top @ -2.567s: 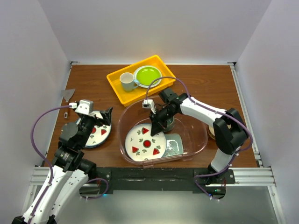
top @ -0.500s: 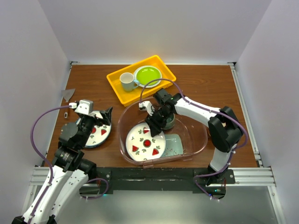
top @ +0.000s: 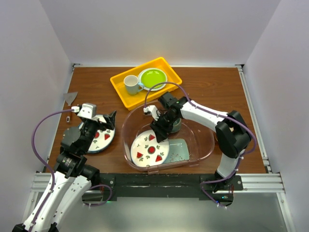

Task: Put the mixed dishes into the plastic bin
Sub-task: Place the plate in the plastic bin, then pick up the plate at the center of the board.

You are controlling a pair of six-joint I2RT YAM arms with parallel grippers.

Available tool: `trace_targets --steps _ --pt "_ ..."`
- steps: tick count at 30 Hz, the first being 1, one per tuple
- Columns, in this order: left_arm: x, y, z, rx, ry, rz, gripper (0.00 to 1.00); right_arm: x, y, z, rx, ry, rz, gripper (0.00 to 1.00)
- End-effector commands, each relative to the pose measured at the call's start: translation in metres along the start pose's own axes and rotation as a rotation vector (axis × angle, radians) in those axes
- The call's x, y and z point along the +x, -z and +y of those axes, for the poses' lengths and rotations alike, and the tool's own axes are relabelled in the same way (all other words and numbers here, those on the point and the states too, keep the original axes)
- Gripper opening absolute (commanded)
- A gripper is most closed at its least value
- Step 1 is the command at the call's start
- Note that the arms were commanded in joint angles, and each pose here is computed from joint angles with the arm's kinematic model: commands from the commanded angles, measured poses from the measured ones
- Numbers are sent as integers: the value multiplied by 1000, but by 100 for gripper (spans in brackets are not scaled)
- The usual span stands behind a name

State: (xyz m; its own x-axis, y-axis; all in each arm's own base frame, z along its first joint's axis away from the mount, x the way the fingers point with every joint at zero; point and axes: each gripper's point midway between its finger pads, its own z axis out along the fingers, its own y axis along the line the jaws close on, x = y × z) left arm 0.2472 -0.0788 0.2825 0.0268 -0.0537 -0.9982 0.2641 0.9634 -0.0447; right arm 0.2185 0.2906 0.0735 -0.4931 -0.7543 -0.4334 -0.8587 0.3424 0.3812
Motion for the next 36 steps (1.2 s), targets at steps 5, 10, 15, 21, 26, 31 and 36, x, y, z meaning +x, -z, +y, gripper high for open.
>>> trace_targets --steps 5,10,15,21,26,31,36 --pt "-10 -1 1 -4 -6 -46 100 -8 21 -10 96 113 -54 66" --pt "-10 -1 1 -4 -6 -45 100 -4 29 -4 96 151 -54 72" --pt "-10 -1 1 -2 -6 -45 100 1 38 3 88 187 -57 75" --pt "-10 -1 1 -4 -5 -44 100 4 53 11 99 239 -66 78" --pt "-8 -2 1 -4 -4 -39 100 1 70 9 165 275 -92 82" --pt "-8 -2 1 -5 -4 -38 100 -2 96 7 232 311 -136 86" --pt "-6 -3 1 -7 -5 -30 100 -7 124 4 278 312 -216 88"
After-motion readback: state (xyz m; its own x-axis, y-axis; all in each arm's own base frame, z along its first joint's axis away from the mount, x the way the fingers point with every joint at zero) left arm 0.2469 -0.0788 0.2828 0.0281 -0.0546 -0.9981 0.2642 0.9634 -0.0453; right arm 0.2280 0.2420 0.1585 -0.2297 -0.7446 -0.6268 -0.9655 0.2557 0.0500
